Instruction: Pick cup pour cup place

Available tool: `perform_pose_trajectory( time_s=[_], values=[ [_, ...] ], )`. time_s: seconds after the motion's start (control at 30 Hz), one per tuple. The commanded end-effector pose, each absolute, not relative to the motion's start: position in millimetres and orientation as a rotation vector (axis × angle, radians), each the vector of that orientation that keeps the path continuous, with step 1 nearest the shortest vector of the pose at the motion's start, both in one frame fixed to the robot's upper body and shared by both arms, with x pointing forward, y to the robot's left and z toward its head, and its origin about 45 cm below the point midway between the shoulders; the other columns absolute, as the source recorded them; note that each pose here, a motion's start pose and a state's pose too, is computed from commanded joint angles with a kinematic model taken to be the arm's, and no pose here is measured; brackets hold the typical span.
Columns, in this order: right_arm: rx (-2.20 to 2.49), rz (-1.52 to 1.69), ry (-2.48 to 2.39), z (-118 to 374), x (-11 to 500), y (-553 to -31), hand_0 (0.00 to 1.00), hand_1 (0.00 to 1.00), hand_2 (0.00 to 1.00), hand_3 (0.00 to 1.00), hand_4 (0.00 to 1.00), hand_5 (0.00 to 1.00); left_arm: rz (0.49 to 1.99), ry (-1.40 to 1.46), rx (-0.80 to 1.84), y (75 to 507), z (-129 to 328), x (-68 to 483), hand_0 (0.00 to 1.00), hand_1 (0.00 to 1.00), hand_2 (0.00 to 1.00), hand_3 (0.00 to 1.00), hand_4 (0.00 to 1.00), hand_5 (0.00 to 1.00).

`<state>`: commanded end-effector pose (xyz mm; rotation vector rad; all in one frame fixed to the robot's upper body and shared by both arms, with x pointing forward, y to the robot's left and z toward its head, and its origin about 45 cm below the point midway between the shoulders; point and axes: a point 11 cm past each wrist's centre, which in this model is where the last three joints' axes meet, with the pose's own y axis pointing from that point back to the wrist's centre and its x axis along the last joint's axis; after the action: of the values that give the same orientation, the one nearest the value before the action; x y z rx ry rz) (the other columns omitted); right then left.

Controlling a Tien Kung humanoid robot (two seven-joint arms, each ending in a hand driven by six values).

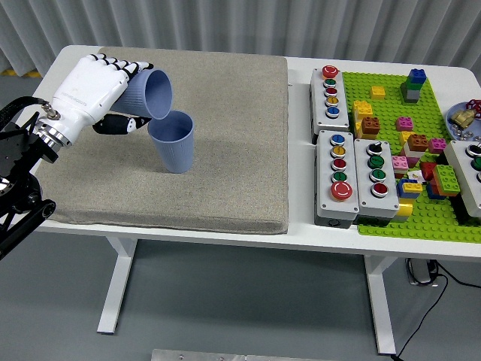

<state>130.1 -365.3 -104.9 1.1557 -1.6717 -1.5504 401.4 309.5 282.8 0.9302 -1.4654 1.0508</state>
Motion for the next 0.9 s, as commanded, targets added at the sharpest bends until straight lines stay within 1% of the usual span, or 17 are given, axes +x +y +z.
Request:
perform_pose_trajectory(
  time_s=[0.17,0.53,0.6,0.77,0.9],
  values=[
    [1.155,-1.552,-1.668,-105,130,-364,0.74,0.697,0.738,0.603,0.15,0.197,1.108,-1.359,0.881,313,278,402,0.545,0.561,0.646,0.657,0.562,0.044],
    [1.149,-1.555,-1.653,-107,124,-363,0.74,0.697,0.738,0.603,0.15,0.199,1.305,-0.896,0.663,332,259,407,0.544,0.555,0.64,0.655,0.562,0.048],
    [1.149,-1.555,-1.652,-107,124,-362,0.74,0.697,0.738,0.603,0.151,0.2,1.332,-0.815,0.622,334,255,408,0.542,0.547,0.633,0.642,0.564,0.055],
    [1.15,-1.556,-1.648,-107,124,-361,0.74,0.697,0.738,0.603,0.151,0.2,1.406,-0.598,0.496,339,237,408,0.54,0.54,0.622,0.634,0.562,0.058],
    [1.153,-1.555,-1.647,-107,125,-361,0.74,0.697,0.738,0.603,0.151,0.2,1.474,-0.406,0.38,339,214,405,0.54,0.54,0.622,0.634,0.562,0.058]
  ],
)
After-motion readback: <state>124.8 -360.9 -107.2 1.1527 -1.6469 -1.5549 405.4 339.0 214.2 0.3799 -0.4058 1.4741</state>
